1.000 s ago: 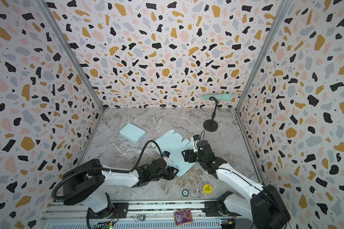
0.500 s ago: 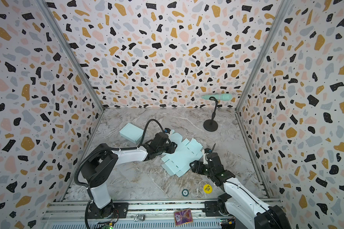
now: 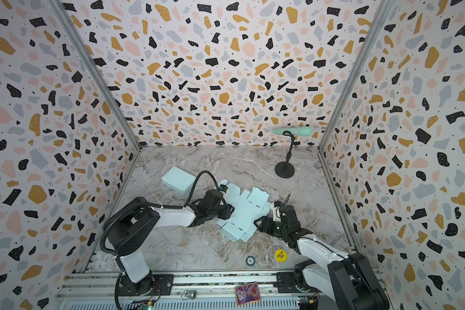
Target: Fold the paper box
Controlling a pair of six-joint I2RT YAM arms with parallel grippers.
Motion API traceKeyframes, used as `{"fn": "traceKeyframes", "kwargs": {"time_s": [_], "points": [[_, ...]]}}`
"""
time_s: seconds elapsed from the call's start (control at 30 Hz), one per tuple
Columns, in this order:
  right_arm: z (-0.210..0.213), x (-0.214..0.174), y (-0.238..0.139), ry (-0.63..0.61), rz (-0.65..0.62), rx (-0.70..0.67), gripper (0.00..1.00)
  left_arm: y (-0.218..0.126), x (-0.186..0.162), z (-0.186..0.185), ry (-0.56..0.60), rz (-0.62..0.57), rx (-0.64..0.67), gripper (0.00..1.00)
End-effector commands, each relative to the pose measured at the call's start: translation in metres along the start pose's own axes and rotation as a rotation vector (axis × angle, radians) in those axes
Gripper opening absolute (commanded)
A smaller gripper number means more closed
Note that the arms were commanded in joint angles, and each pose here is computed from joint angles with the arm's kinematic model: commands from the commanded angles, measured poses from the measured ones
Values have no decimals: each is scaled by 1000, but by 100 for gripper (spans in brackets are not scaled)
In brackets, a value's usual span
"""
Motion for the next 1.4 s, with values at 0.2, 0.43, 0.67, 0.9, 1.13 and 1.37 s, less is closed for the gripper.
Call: {"fn": "traceKeyframes", "kwargs": {"time_s": [0.2,0.43,0.67,0.9,1.13,1.37], "points": [[18,24,8,-75,-24,50,47,-20,-38,-29,-111,15,-82,55],[14,31,9,-112,-49,-35,40,-26,-56,-35,-158,5,-78,54],[7,19,-5,-84,-77,-60,43,-23,-62,-33,-166,11,-70,54],[0,12,-10,-69,-81,-80,33,-23,-64,-33,-163,16,-74,54],[-1,13,-11,-80,-94,-105,24,-24,-65,-32,-166,11,-76,54],[-2,12,-16,-106,-106,-147,19,-23,-65,-33,-169,8,-86,53]]}}
Point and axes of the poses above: each gripper's point midway between its finger pads, its own y axis out along the fingers, its own z axis along the line the jaws close on, x = y × z, the point moved 8 cm from there along -y, back along the fingers, and after that the axes turned 6 degrees about y, right-handed, at the moved point
